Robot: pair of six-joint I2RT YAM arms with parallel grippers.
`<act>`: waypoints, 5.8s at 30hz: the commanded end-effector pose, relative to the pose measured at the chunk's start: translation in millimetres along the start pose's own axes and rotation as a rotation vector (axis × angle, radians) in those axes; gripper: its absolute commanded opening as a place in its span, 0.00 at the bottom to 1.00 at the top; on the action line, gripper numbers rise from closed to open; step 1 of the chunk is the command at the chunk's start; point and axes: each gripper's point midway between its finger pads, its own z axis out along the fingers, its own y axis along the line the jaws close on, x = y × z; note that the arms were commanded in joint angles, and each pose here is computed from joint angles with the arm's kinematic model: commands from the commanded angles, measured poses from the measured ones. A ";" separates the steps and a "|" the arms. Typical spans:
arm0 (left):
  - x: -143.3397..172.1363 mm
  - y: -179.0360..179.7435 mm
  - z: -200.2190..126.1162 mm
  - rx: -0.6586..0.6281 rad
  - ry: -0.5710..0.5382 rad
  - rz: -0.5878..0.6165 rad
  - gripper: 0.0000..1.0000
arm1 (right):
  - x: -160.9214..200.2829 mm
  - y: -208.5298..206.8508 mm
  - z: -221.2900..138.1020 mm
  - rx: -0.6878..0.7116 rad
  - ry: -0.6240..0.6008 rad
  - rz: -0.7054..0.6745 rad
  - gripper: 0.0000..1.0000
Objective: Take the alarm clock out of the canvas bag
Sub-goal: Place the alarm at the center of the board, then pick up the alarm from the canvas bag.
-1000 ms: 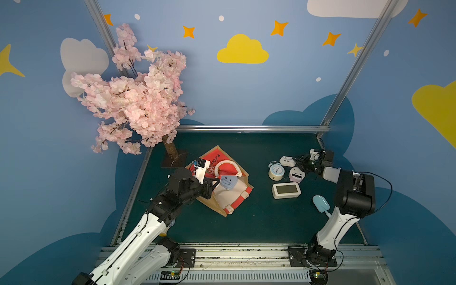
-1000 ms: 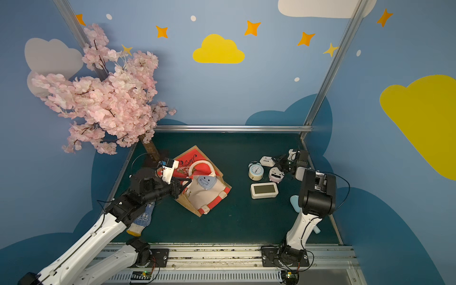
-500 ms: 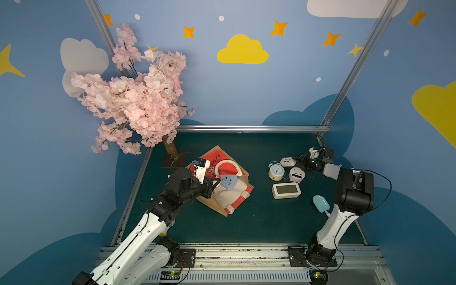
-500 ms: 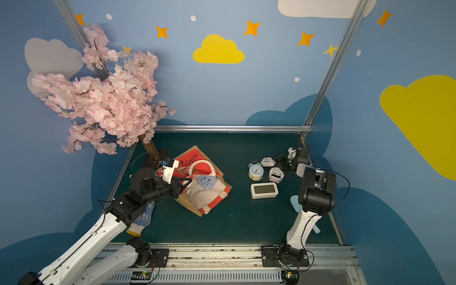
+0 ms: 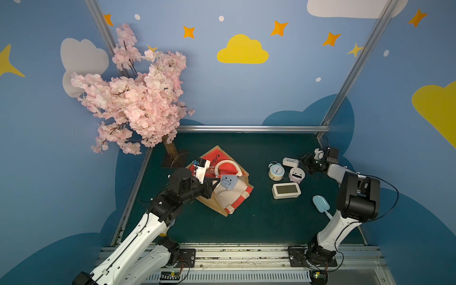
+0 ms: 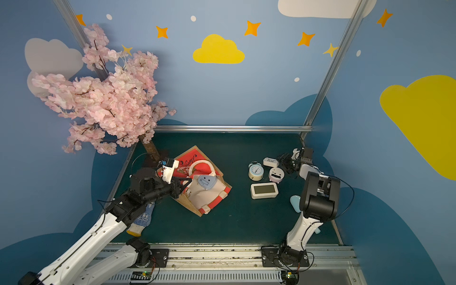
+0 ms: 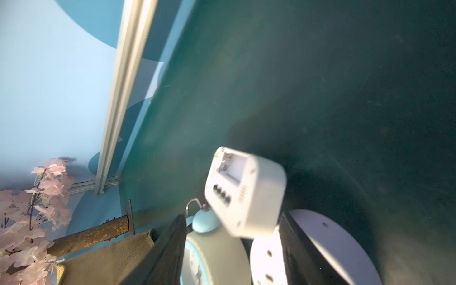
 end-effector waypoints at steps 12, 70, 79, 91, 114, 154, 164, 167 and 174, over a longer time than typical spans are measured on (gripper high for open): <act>-29.2 -16.9 -7.8 0.055 -0.105 0.039 0.08 | 4.1 19.2 -10.5 -0.028 0.010 -0.027 0.61; -36.0 -47.4 1.8 0.177 -0.122 0.037 0.08 | 354.2 143.0 22.1 -0.320 0.223 -0.235 0.66; -34.4 -48.6 5.7 0.183 -0.116 0.038 0.08 | 346.3 141.0 49.3 -0.286 0.219 -0.176 0.64; -35.2 -50.9 5.5 0.189 -0.118 0.047 0.08 | 343.6 138.0 76.6 -0.299 0.219 -0.077 0.62; -37.2 -54.1 2.7 0.204 -0.131 0.053 0.07 | 345.0 142.0 95.2 -0.330 0.239 0.095 0.67; -34.0 -53.2 4.7 0.208 -0.126 0.060 0.07 | 344.4 131.5 65.5 -0.195 0.241 0.065 0.64; -32.9 -59.1 11.7 0.251 -0.122 0.026 0.08 | 345.3 145.4 81.4 -0.266 0.241 0.052 0.67; -33.4 -61.4 12.0 0.256 -0.124 0.030 0.08 | 350.1 145.4 85.8 -0.272 0.260 0.056 0.68; -32.9 -62.1 11.9 0.260 -0.125 0.031 0.07 | 350.2 144.4 90.7 -0.304 0.248 0.089 0.70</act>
